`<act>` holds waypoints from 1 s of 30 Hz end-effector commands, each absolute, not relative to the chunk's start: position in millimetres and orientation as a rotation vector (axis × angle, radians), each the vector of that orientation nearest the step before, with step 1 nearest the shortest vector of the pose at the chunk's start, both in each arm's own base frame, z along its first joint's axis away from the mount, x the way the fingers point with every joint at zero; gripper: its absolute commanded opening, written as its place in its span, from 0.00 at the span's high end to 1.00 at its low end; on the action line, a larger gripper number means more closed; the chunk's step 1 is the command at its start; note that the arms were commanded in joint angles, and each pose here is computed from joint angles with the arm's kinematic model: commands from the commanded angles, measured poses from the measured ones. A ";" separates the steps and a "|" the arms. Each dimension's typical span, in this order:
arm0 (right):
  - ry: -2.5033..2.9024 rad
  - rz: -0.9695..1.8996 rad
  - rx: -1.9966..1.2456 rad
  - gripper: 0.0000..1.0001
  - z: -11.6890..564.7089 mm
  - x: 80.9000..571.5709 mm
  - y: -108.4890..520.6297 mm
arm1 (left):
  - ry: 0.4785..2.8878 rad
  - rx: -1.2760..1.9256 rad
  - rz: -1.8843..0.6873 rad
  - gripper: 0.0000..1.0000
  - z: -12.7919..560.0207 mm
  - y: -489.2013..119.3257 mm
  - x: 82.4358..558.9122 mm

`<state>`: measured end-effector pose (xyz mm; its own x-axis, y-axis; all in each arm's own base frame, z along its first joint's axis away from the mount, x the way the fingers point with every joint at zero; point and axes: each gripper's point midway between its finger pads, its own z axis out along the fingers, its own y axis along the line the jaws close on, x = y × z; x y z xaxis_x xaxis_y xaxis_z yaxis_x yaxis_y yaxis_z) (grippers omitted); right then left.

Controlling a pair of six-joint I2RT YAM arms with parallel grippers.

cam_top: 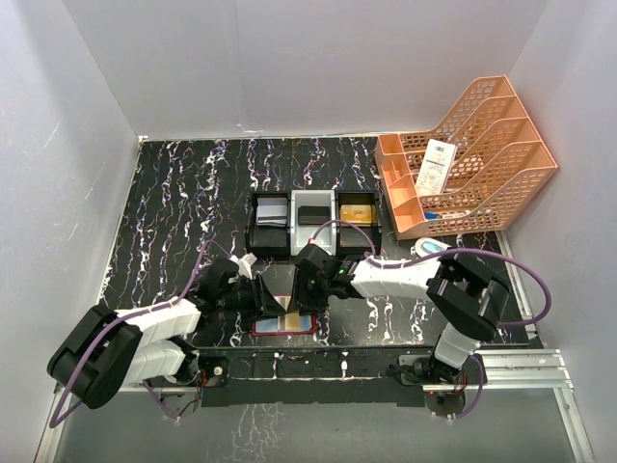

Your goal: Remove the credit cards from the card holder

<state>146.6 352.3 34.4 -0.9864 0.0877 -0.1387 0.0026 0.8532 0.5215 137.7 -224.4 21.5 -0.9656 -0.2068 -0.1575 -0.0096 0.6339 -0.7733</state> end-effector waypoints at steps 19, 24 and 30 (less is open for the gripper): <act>2.646 1.460 0.041 0.69 83.3 142.3 403.6 | 2.667 -0.218 -1.178 0.80 7.5 -215.0 130.1; 2.477 1.636 0.090 0.72 113.5 149.9 400.0 | 2.658 -0.224 -1.192 0.85 9.5 -215.4 129.7; 2.469 1.643 0.037 0.72 121.1 154.1 398.6 | 2.624 -0.212 -1.257 1.00 19.9 -222.5 132.1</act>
<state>145.4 352.7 39.7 -0.9857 0.1584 -0.0574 0.0615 0.6556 0.7526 137.3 -218.3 17.1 -0.9595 -0.2404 -0.1470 -0.0430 0.6403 -0.7669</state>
